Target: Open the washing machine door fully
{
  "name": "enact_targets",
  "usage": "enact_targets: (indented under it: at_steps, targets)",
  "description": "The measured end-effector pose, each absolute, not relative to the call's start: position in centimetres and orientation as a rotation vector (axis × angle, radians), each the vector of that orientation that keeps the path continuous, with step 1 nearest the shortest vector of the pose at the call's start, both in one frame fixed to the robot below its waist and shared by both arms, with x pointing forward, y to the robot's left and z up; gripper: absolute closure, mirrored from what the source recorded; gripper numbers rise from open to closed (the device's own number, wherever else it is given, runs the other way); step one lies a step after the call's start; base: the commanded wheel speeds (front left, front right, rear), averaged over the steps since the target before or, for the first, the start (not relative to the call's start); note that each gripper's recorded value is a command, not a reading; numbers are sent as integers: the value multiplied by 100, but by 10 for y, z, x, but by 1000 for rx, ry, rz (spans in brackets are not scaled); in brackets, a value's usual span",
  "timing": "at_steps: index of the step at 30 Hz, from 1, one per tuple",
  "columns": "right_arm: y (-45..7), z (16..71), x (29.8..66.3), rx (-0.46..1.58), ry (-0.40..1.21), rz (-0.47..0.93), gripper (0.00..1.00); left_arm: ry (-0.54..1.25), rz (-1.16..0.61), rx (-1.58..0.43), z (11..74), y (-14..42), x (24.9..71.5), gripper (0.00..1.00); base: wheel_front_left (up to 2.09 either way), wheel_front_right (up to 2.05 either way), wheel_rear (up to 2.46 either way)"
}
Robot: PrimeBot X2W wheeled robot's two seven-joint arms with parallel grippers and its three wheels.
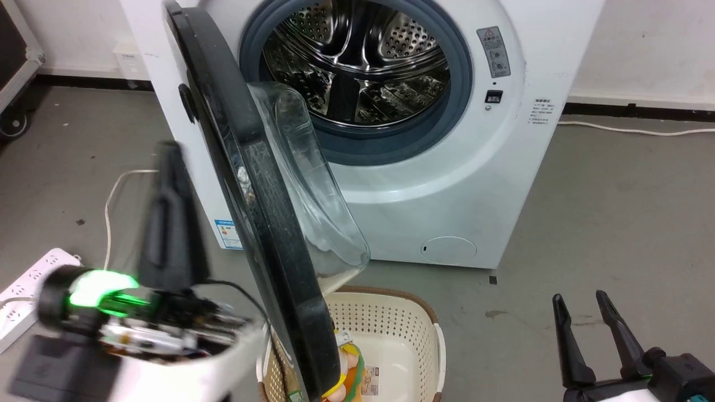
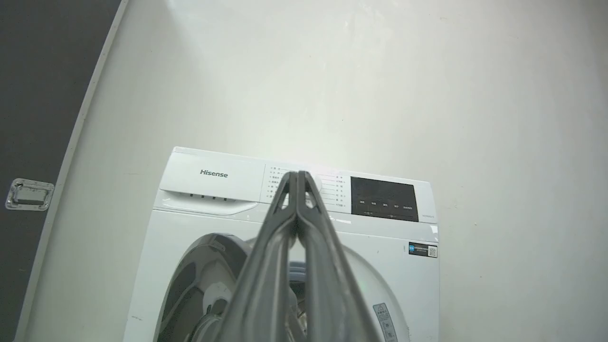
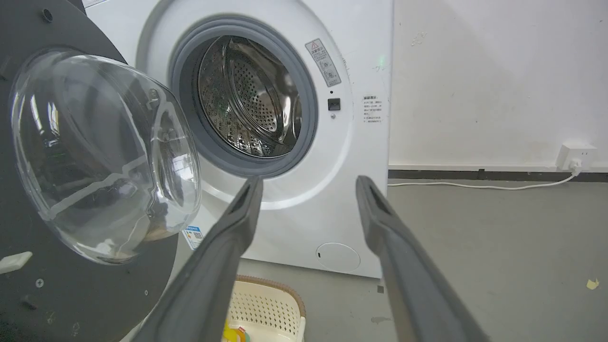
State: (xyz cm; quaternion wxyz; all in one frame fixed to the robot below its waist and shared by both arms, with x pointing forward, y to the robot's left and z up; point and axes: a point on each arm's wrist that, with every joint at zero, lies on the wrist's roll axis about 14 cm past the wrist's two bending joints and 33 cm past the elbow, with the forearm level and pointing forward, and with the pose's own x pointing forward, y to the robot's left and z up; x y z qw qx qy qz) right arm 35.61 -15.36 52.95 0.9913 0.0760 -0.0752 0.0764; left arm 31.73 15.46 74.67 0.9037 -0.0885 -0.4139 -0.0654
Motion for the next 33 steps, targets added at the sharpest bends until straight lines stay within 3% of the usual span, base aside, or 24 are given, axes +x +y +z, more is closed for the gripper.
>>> enact_targets:
  at_steps: [8, 17, 27, 33]
  targets:
    - [-153, 527, 360, 162, -142, 153, 0, -615, -368, -208, 710, 99, 317, 100, 0, 0, 0]
    - [-145, 521, 366, 170, -123, 173, 0, -174, -545, -244, 615, 47, 316, 100, 0, 0, 0]
    - [-129, 514, 372, 185, -97, 216, 0, 50, -406, -223, 543, 63, 325, 100, 0, 0, 0]
    - [-111, 511, 378, 193, -83, 267, 0, 82, -335, -224, 531, 79, 322, 100, 0, 0, 0]
